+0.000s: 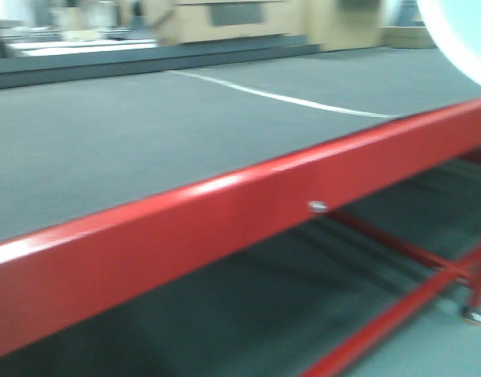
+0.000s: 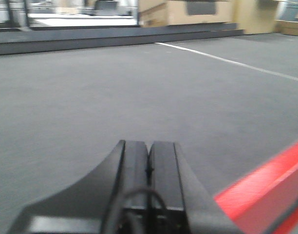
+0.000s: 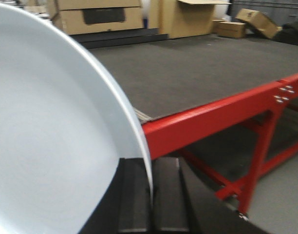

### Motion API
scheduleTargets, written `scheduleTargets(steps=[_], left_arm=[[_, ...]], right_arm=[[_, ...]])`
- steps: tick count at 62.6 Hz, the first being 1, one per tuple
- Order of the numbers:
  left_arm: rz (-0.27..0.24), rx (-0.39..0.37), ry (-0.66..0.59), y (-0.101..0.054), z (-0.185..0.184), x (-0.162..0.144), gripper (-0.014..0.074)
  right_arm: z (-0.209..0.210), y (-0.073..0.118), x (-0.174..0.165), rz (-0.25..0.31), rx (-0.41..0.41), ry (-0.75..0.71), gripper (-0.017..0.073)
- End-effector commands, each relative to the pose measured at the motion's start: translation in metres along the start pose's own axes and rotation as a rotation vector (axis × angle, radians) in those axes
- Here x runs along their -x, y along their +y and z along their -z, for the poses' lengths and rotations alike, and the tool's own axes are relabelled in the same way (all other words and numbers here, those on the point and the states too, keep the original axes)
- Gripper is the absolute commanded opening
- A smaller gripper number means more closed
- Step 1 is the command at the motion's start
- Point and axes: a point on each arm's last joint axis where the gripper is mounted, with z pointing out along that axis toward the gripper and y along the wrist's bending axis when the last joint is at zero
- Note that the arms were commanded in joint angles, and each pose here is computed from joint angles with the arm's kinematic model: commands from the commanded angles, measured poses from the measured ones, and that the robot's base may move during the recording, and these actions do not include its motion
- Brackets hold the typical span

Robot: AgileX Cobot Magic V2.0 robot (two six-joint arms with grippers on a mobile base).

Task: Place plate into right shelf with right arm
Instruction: 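Drive the base away from the table holding the plate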

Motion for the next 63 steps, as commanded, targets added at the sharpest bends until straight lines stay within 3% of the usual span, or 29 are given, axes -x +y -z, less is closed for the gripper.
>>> scheduleTargets(steps=[1,63], left_arm=[[0.015,0.012,-0.089,0.0011,0.0008,0.0052,-0.0128],[0.015,0.012,-0.089,0.0011,0.0008,0.0052,-0.0128]], right_arm=[[0.0018,-0.0006,0.0174,-0.003,-0.011,-0.114,0.0057],[0.0018,-0.0006,0.0174,-0.003,-0.011,-0.114,0.0057]])
